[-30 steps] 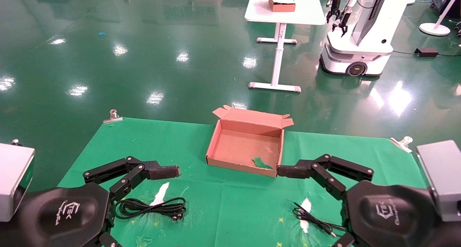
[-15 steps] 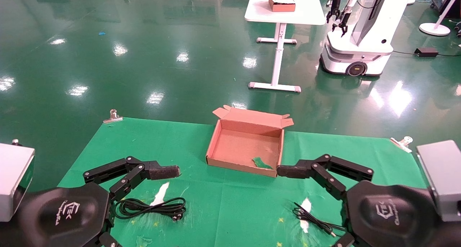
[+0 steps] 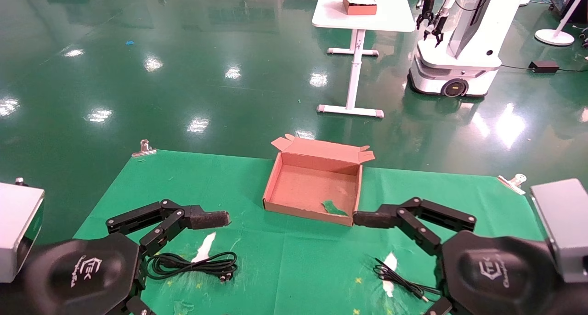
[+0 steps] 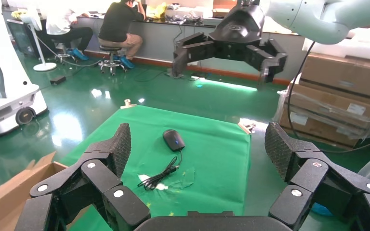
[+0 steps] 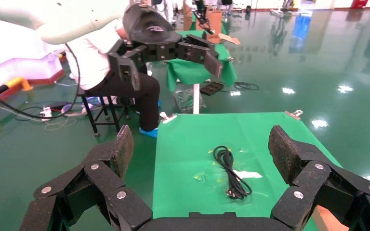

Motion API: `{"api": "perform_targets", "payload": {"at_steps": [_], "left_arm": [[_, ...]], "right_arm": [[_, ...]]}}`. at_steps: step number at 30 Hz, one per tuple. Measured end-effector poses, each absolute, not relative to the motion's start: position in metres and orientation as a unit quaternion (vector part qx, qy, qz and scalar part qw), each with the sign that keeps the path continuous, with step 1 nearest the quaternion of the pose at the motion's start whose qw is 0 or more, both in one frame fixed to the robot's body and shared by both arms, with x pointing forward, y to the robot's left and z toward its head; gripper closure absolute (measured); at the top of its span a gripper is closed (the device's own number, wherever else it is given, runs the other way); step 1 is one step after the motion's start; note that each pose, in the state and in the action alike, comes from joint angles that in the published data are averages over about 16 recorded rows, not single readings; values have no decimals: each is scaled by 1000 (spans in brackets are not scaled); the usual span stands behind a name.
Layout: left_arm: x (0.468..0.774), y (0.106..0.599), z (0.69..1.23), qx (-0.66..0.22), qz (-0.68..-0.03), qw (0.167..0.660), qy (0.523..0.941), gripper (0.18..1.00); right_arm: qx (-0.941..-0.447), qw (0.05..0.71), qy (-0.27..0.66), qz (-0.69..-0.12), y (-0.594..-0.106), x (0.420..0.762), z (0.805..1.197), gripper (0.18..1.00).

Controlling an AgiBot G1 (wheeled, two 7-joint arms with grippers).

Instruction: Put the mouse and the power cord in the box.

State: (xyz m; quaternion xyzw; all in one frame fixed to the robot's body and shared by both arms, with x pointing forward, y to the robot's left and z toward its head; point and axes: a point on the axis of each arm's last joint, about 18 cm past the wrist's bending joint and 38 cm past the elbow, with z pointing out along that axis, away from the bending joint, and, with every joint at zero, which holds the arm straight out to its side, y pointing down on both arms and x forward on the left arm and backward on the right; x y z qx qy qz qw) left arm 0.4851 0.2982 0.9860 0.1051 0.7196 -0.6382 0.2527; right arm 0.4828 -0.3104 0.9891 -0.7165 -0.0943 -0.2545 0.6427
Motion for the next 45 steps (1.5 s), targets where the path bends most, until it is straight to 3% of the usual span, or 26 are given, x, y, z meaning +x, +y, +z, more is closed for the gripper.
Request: {"api": "perform_targets", "payload": {"at_steps": [6, 11, 19, 25, 34, 45], "left_arm": [[512, 299, 975, 109, -587, 275, 754, 184], [555, 305, 963, 106, -506, 309, 799, 184], [639, 323, 949, 79, -350, 373, 856, 184], [682, 334, 941, 63, -260, 401, 876, 184], [704, 338, 925, 61, -214, 403, 888, 184], [711, 345, 907, 66, -191, 406, 891, 184]], "right_arm": [[-744, 604, -76, -274, -329, 498, 981, 178], [-777, 549, -43, -305, -357, 522, 968, 178], [-837, 424, 5, -347, -395, 581, 937, 178], [-871, 341, 9, -355, -394, 630, 915, 178], [-894, 273, -7, -356, -371, 675, 894, 178], [-905, 230, -14, -358, -370, 689, 880, 178]]}}
